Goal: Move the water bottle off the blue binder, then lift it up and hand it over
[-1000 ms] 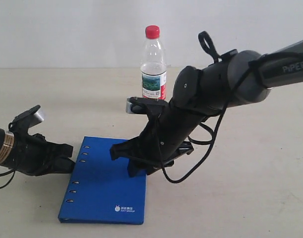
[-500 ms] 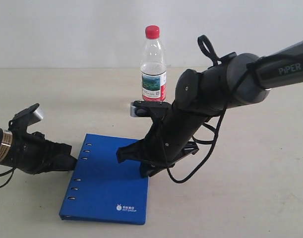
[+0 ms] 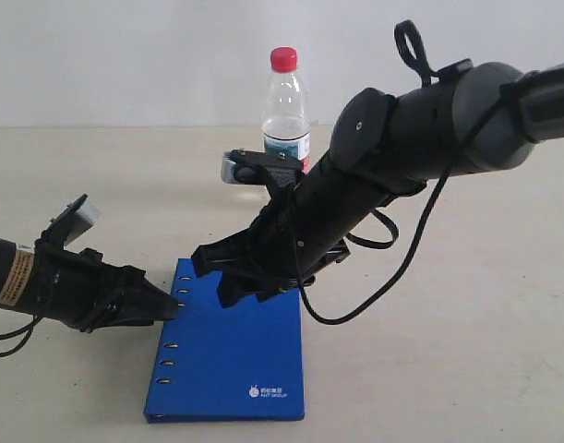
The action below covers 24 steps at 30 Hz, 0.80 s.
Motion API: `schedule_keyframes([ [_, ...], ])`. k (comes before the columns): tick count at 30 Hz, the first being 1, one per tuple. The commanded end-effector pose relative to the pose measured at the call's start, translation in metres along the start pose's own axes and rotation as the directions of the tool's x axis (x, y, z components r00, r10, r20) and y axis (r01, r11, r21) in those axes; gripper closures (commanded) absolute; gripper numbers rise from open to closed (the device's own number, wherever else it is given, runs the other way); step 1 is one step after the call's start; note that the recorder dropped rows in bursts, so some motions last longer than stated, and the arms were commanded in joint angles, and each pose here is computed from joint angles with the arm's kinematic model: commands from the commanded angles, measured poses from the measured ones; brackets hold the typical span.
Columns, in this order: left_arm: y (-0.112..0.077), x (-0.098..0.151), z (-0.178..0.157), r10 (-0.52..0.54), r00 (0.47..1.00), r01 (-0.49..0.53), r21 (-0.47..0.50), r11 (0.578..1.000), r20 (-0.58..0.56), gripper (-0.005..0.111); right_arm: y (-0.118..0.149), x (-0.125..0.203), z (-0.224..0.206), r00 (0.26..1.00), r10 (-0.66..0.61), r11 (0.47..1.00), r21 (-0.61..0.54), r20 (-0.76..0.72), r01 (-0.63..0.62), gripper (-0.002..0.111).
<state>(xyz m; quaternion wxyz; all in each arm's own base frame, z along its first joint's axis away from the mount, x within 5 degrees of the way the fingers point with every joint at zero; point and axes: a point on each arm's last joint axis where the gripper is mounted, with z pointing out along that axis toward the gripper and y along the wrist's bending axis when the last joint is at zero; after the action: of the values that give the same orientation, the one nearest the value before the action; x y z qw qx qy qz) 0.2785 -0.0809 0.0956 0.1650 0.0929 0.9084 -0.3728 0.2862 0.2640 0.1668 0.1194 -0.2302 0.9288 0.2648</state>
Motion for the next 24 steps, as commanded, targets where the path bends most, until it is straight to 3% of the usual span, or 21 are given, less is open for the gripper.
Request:
schedule_keyframes([
  [1, 0.0, 0.001, 0.001, -0.004, 1.0, 0.004, -0.003, 1.0, 0.002, 0.061, -0.006, 0.001, -0.005, 0.999, -0.03, 0.999, 0.044, -0.032, 0.032, 0.075],
  [5, 0.001, 0.002, 0.002, 0.001, 1.0, -0.001, -0.009, 1.0, -0.01, 0.061, -0.018, 0.004, -0.007, 0.998, -0.012, 0.985, 0.17, -0.063, 0.022, 0.078],
  [11, 0.007, 0.003, 0.002, -0.031, 0.999, 0.029, -0.076, 0.997, -0.016, 0.061, -0.031, 0.011, 0.008, 0.992, 0.005, 0.97, 0.243, -0.13, 0.027, 0.108],
  [19, -0.001, 0.004, 0.002, -0.02, 0.999, 0.02, 0.021, 1.0, -0.033, 0.061, -0.052, 0.029, 0.043, 0.963, 0.019, 0.96, 0.275, -0.269, 0.058, 0.108],
  [24, -0.006, 0.005, 0.002, 0.012, 0.999, -0.009, 0.072, 0.997, -0.036, 0.061, -0.054, 0.03, 0.047, 0.96, 0.019, 0.958, 0.278, -0.28, 0.062, 0.108],
])
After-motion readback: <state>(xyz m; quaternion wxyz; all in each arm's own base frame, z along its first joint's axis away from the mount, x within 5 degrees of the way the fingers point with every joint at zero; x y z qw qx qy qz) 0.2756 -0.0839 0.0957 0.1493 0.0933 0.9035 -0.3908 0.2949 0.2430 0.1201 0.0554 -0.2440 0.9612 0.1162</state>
